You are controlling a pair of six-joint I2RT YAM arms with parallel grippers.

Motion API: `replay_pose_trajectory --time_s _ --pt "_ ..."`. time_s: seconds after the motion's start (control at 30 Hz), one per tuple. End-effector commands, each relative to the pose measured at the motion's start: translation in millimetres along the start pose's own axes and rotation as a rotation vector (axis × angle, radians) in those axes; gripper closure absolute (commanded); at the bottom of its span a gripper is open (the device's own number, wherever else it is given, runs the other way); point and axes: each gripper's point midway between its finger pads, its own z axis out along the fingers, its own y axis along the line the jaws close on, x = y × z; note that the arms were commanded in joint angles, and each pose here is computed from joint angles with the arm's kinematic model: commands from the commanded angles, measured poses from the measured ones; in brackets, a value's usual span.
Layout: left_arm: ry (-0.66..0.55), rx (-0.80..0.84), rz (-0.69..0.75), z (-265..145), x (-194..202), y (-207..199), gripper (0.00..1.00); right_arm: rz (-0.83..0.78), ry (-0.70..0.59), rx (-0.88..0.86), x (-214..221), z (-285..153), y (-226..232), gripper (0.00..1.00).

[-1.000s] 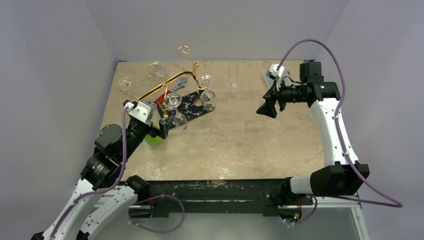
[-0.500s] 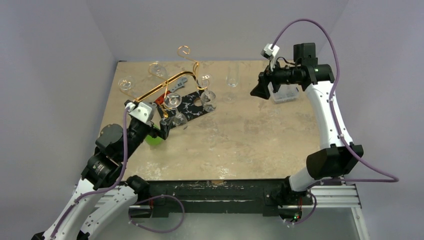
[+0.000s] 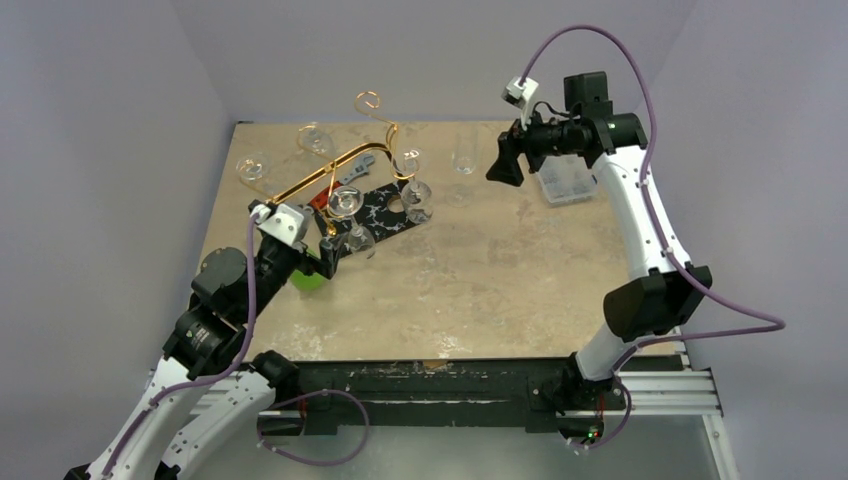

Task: Place the wine glass upside down on the wine glass rack
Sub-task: Pick up the wine glass at the center of the board.

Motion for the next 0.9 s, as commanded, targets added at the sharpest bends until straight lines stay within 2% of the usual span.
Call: replay_pose_trajectory --time_s 0.0,0.87 --pt "-0.034 -0.020 -0.021 2 -8 4 0.07 -0.021 -0.033 0.053 -21 1 -7 0.23" --pt "-0.035 -0.053 -0.016 0 -8 11 0.06 0.197 -0.116 0.101 -37 42 -43 0.24"
